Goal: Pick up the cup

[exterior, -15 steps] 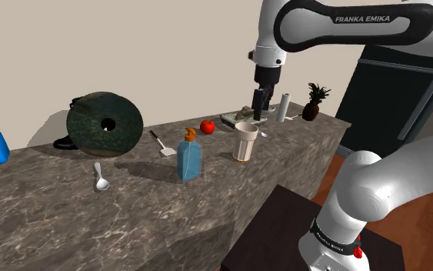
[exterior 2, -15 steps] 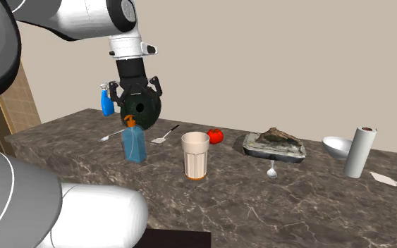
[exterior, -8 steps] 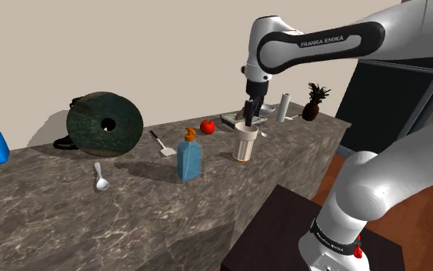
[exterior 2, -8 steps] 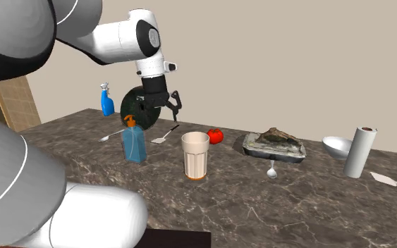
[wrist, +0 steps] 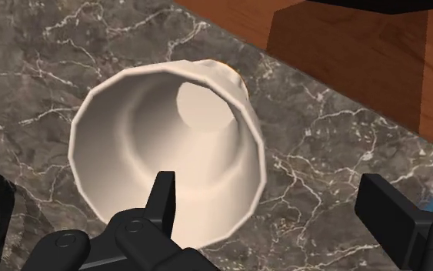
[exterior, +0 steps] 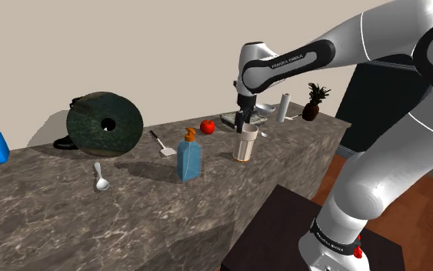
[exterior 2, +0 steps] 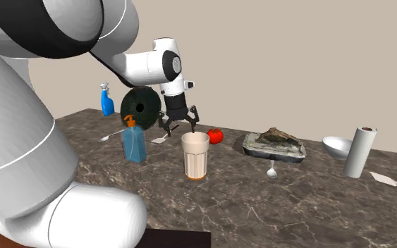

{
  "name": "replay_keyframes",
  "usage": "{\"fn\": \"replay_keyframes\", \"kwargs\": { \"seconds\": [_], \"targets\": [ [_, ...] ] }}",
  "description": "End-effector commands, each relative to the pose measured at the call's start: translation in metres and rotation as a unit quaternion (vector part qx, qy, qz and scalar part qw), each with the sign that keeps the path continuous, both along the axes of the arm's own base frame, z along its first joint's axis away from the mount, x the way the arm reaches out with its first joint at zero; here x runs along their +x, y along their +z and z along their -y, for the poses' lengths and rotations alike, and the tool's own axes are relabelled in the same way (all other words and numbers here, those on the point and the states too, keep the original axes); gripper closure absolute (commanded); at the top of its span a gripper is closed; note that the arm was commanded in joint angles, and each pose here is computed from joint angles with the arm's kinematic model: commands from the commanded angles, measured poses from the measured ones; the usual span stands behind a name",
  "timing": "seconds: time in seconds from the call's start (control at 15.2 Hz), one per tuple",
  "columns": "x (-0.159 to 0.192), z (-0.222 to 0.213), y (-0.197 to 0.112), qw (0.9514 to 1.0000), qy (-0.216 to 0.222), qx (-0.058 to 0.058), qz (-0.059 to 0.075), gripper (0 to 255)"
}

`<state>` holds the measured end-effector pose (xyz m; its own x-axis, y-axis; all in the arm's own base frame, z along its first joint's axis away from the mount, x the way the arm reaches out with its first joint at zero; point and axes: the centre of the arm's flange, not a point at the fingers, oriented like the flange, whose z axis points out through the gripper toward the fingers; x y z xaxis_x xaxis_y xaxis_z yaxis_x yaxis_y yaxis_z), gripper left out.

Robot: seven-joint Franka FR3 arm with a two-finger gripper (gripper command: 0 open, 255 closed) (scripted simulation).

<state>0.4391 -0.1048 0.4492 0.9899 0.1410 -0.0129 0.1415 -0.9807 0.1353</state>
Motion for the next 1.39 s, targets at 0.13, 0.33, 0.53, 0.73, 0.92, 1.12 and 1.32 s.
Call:
{"fn": "replay_keyframes", "kwargs": {
  "seconds": [0.13,0.33,0.53,0.73,0.92,1.12,1.32],
  "targets": [
    [0.009,0.005,-0.019,1.0,0.0,-0.002,0.002,0],
    [0.009,0.005,-0.035,1.0,0.0,-0.002,0.002,0],
    [0.009,0.005,-0.048,1.0,0.0,-0.002,0.002,0],
    [0.009,0.005,-0.048,1.0,0.0,-0.002,0.002,255],
    [0.009,0.006,-0.048,1.0,0.0,-0.002,0.002,255],
    [0.009,0.006,-0.048,1.0,0.0,-0.002,0.002,255],
    [0.009,0.005,-0.043,1.0,0.0,-0.002,0.002,255]
  ]
}}
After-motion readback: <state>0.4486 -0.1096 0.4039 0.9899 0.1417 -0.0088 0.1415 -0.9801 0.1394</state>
